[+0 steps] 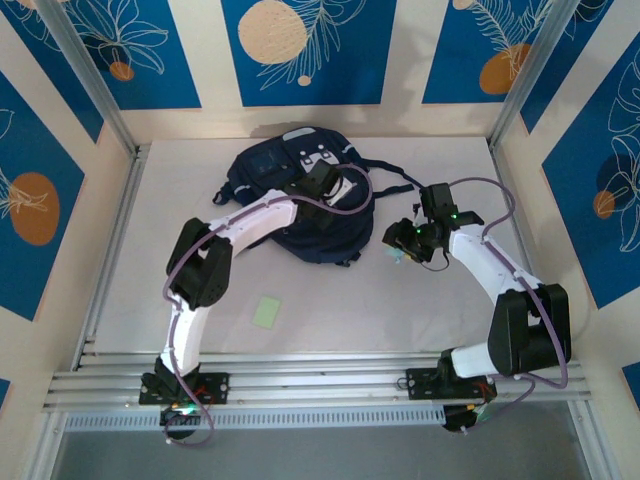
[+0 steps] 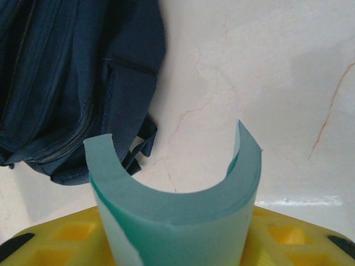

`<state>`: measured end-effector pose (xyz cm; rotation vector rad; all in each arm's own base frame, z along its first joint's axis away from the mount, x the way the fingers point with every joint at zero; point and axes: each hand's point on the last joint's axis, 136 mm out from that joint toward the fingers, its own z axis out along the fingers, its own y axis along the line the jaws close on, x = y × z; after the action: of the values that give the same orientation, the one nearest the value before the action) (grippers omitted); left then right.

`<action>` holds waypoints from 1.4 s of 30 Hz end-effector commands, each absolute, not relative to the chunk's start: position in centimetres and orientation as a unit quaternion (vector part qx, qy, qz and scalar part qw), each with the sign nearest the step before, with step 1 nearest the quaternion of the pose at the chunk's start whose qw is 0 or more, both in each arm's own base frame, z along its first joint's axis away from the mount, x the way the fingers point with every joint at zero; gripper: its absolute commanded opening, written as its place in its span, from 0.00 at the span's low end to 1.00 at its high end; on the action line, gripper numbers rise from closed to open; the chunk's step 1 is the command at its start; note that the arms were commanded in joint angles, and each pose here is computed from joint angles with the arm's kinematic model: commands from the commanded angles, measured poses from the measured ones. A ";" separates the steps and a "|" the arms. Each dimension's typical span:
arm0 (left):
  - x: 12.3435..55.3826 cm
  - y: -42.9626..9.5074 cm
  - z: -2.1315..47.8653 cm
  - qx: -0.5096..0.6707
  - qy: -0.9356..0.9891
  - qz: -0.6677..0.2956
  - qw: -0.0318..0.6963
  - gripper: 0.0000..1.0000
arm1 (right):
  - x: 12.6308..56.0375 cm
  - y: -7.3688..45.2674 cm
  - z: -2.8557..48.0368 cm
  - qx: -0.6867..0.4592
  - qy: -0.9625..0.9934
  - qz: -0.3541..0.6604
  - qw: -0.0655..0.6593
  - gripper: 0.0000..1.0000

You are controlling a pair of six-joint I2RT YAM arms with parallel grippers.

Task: Pack the student bag
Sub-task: Open the student bag at the top-center of the table.

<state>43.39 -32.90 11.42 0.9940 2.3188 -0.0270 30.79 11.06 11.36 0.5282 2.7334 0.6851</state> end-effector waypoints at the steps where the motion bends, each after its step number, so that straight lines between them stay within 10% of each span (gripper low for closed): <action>1: 44.5 -31.6 11.5 0.369 0.880 -0.001 0.298 0.00 | 30.6 11.8 12.5 0.168 0.938 0.265 0.146 0.49; 19: 42.8 -31.3 9.8 0.367 0.897 -0.048 0.242 0.00 | 33.2 16.3 14.2 0.140 0.931 0.301 0.149 0.46; 28: 44.1 -29.6 7.0 0.353 0.905 0.017 0.237 0.40 | 32.8 15.8 13.9 0.146 0.933 0.294 0.147 0.47; 33: 44.4 -29.6 7.4 0.345 0.906 0.019 0.246 0.00 | 32.7 15.6 14.1 0.149 0.931 0.296 0.151 0.46; 42: 43.5 -31.6 14.3 0.287 0.918 -0.098 0.255 0.00 | 33.3 16.2 15.0 0.150 0.926 0.309 0.156 0.46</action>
<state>43.33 -31.54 8.95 0.9110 2.4967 -0.1189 32.87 15.59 13.25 0.4350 2.6924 0.8281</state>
